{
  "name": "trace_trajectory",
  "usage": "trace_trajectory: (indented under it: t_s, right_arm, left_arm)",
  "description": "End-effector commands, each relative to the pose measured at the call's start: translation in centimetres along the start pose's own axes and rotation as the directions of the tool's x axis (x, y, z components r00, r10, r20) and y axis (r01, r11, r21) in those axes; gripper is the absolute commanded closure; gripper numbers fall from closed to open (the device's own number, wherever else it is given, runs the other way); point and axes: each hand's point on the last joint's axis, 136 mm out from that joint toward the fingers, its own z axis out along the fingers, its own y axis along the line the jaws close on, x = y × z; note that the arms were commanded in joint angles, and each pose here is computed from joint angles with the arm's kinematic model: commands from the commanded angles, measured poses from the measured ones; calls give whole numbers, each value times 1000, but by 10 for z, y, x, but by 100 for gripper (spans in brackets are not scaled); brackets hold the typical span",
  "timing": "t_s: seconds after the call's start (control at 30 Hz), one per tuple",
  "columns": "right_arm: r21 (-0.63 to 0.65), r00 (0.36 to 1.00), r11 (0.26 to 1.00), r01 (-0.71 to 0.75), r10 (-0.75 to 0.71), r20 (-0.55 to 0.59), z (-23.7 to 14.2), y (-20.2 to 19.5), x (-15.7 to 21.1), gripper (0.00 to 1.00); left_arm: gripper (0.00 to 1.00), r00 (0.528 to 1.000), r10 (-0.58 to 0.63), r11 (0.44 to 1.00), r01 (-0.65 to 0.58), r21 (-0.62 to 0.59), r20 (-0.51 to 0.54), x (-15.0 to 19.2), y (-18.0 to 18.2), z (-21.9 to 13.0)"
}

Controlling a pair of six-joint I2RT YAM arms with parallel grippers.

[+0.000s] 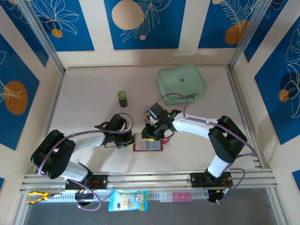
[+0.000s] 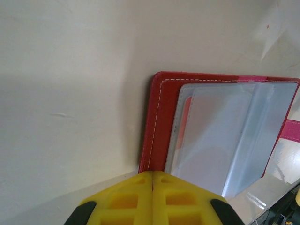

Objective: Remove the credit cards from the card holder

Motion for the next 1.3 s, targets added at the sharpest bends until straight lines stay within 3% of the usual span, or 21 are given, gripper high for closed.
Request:
trace_trajectory:
  t_s: [0.0,1.0,1.27]
  right_arm:
    - [-16,999,1000,-18,17,-42,6,6,4,68]
    - [13,997,1000,-12,13,-74,36,3,-1,67]
    - [28,997,1000,-8,11,-78,40,-1,-1,67]
  left_arm:
    - [99,1000,10,1000,-10,-19,5,0,1,-3]
    - [99,1000,-7,999,6,-43,-18,9,9,-5]
    - [98,1000,20,1000,-20,17,14,2,-10,-15]
